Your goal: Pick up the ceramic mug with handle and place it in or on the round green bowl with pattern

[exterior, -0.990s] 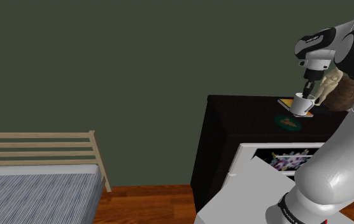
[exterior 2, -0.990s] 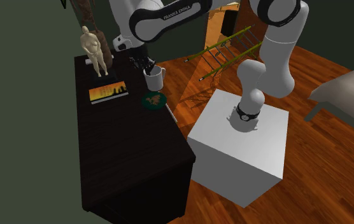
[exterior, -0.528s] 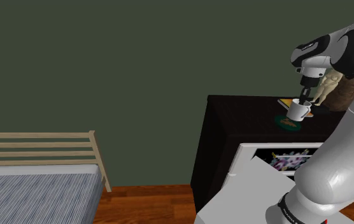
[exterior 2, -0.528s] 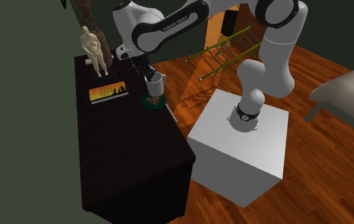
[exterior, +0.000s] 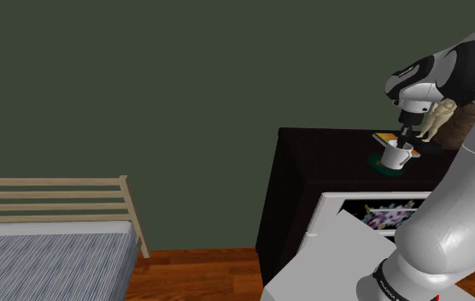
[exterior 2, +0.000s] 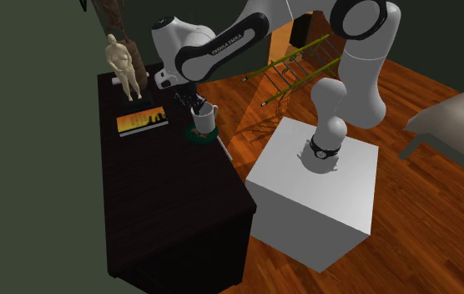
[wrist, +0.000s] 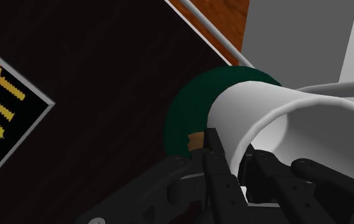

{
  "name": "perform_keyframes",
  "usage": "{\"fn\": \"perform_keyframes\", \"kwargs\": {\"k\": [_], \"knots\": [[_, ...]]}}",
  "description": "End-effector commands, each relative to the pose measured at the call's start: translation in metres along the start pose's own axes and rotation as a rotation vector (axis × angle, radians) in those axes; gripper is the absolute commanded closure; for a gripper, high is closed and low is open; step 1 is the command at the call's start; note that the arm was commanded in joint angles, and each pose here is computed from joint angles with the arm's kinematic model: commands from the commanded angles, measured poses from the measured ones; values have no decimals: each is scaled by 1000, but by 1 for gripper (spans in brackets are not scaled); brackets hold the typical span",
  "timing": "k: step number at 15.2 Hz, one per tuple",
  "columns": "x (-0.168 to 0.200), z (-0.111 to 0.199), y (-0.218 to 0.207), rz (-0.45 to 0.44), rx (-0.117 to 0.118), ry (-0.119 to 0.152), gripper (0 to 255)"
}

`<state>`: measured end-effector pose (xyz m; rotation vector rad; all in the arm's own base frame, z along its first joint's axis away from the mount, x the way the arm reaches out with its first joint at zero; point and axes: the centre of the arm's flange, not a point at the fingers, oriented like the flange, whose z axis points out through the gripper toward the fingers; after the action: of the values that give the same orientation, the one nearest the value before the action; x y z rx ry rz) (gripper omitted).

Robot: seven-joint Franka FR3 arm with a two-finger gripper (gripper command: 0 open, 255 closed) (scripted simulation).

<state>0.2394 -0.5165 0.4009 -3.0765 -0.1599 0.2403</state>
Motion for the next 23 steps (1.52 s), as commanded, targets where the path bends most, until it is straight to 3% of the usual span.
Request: {"fn": "perform_keyframes", "kwargs": {"k": [1, 6, 7, 12, 16, 23], "knots": [[0, 1, 0, 0, -1, 0, 255], [0, 1, 0, 0, -1, 0, 255], [0, 1, 0, 0, -1, 0, 0], [0, 1, 0, 0, 0, 0, 0], [0, -49, 0, 0, -1, 0, 0], [0, -49, 0, 0, -1, 0, 0]]}}
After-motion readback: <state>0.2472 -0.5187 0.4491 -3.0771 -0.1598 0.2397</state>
